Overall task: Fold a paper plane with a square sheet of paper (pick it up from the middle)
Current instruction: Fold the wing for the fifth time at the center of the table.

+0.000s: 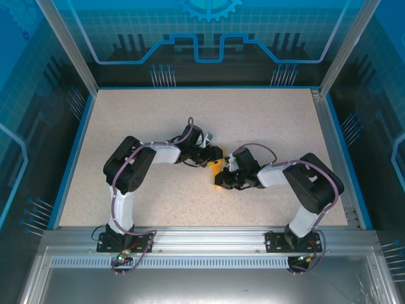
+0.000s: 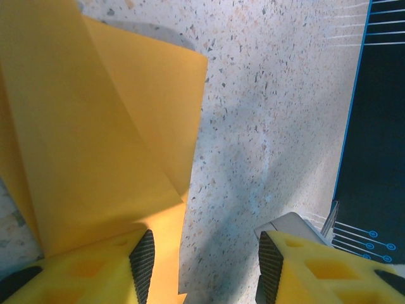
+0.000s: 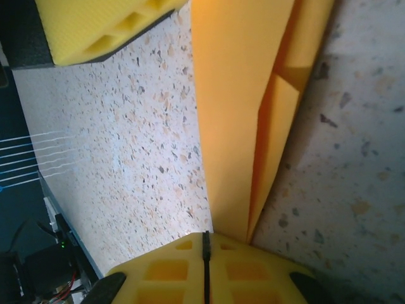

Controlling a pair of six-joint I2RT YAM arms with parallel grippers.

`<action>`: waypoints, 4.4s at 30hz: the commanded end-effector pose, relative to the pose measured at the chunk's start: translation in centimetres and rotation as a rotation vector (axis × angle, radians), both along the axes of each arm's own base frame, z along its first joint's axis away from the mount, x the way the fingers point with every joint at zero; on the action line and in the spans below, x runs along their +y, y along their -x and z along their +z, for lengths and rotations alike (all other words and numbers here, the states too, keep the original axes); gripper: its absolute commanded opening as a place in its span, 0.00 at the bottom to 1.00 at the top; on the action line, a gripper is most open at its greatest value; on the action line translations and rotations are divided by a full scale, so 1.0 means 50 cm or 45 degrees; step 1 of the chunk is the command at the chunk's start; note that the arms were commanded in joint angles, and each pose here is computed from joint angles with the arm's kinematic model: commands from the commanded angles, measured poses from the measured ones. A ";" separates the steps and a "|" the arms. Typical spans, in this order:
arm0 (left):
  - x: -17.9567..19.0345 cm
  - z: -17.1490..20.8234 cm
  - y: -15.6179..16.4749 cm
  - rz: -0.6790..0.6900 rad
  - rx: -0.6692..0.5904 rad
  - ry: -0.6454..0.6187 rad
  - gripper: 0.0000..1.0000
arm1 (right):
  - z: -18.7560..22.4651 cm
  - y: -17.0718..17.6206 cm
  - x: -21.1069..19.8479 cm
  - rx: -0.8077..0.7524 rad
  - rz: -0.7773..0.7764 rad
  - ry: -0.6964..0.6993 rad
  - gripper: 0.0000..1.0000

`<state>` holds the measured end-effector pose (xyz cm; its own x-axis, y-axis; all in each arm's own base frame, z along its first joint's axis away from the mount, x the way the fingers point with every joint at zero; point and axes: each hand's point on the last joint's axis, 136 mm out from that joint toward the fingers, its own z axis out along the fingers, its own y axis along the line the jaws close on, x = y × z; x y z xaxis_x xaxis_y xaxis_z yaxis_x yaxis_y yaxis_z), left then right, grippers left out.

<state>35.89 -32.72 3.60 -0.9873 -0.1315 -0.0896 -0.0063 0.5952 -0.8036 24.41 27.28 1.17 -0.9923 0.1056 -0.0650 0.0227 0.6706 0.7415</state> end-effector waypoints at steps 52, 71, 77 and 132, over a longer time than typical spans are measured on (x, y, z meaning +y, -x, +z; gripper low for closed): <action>0.023 -0.083 0.033 0.011 0.158 -0.110 0.50 | 0.057 -0.053 0.019 -0.061 -0.169 -0.031 0.13; 0.011 -0.015 0.013 0.006 0.089 -0.066 0.52 | -0.082 0.038 -0.037 0.145 -0.037 0.212 0.06; 0.009 0.062 -0.004 0.024 0.005 -0.041 0.55 | -0.076 0.059 -0.045 0.132 0.101 0.177 0.06; 0.066 -0.069 -0.003 0.174 0.118 -0.210 0.00 | -0.078 0.066 -0.076 0.180 0.169 0.134 0.05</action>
<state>34.44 -30.94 1.63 -0.9748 -0.2233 0.0019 -0.1557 0.6738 -0.7223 24.87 26.35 1.11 -0.9936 -0.0338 -0.1081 -0.1044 0.6434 0.7583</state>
